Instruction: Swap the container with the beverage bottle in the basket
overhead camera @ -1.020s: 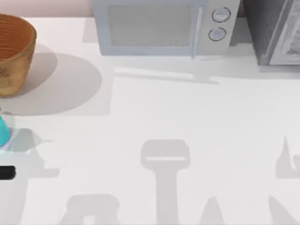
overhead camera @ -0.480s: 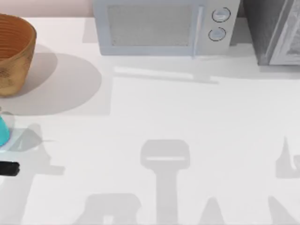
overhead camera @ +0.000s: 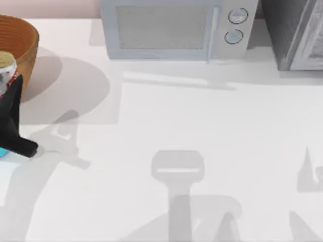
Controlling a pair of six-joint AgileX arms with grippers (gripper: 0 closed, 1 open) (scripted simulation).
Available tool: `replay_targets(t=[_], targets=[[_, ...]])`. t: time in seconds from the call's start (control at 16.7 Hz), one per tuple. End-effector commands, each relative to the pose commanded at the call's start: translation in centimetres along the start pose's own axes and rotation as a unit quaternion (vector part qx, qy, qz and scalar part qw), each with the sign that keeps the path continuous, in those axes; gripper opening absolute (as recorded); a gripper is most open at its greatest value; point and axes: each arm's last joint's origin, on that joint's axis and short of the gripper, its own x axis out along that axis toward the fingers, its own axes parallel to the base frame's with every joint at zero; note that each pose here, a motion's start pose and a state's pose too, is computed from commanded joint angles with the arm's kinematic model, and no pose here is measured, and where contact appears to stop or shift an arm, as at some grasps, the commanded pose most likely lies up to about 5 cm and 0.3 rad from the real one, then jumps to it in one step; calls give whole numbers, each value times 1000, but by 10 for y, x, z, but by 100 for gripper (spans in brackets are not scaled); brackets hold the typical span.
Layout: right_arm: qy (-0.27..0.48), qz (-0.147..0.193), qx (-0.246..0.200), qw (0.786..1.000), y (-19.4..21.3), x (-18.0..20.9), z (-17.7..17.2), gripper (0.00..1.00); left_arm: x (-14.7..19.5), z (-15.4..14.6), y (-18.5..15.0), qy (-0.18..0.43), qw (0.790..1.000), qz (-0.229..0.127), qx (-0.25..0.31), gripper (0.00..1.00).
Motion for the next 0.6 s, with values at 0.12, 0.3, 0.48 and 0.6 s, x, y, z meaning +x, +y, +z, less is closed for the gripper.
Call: replay_targets(t=[0.12,0.3,0.48,0.6], targets=[[0,0,0,1000,0,0,0,100,15,9,0,-4,999,-34,3,0],[0,0,0,1000,0,0,0,100,40,19,0,-11,996,-86,8,0],[0,0,0,1000,0,0,0,100,66,28,-2,-28,990,-139,16,0],[0,0,0,1000,0,0,0,100,83,32,-3,-40,984,-172,22,0]])
